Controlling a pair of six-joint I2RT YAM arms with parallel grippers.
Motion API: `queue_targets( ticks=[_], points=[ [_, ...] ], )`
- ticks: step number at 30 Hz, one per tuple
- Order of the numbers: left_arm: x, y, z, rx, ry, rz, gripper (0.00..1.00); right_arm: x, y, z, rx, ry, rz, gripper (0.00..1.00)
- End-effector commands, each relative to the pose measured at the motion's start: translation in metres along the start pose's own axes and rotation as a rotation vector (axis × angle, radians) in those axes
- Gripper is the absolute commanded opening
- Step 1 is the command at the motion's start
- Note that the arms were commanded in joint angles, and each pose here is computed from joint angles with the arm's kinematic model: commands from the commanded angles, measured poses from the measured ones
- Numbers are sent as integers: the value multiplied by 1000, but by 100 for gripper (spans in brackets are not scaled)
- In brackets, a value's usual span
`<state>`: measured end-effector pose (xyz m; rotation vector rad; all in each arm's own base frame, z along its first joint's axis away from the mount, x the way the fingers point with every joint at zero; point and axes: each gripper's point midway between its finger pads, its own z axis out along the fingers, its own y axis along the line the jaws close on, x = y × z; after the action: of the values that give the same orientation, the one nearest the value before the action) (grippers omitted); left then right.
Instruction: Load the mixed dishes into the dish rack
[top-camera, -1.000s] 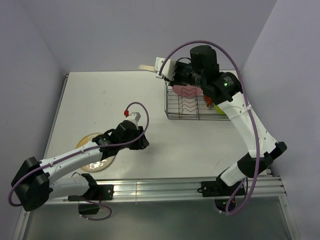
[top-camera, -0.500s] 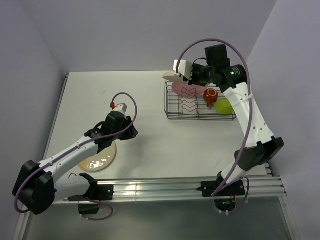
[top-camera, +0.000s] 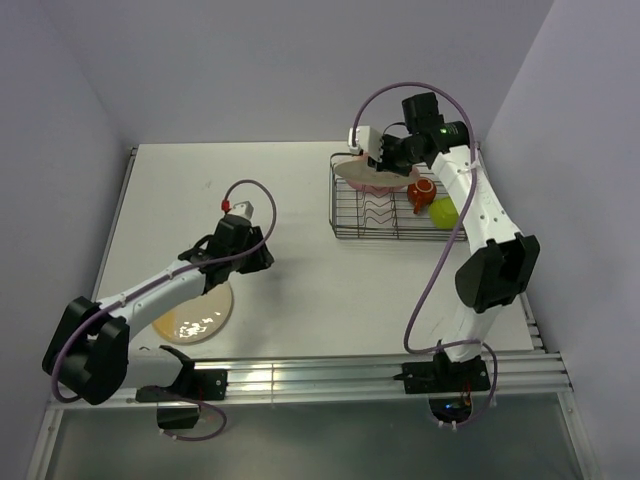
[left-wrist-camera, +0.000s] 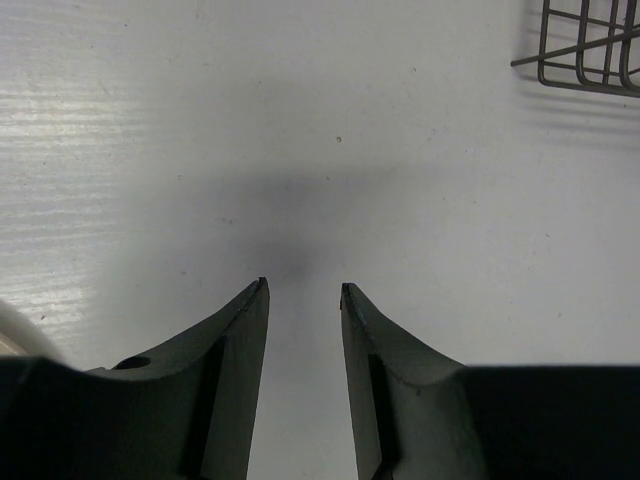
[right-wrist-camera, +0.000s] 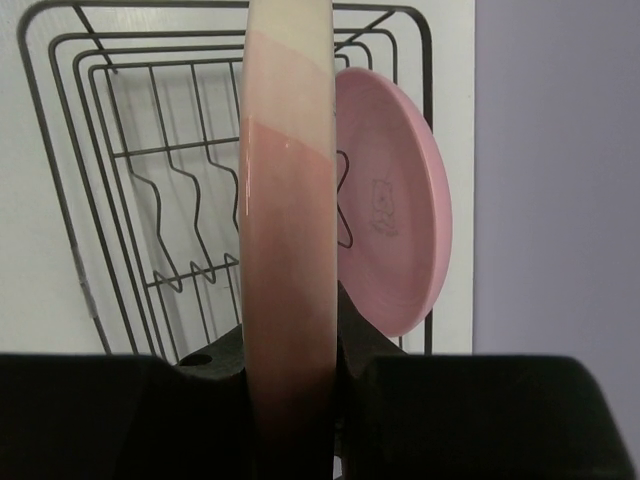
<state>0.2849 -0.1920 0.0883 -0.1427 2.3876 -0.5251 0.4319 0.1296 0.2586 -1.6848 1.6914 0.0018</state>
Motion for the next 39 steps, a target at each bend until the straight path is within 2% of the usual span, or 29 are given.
queue_targets(
  ticks=[1, 18, 39],
  points=[
    [-18, -9, 4, 44, -42, 10, 41, -17, -42, -10, 131, -69, -81, 0],
    [-12, -1, 14, 49, -12, -10, 40, 0, -57, 11, 124, -65, -76, 0],
    [-5, 10, 27, 15, 19, -29, 40, 42, -36, 55, 20, -58, -47, 0]
  ],
)
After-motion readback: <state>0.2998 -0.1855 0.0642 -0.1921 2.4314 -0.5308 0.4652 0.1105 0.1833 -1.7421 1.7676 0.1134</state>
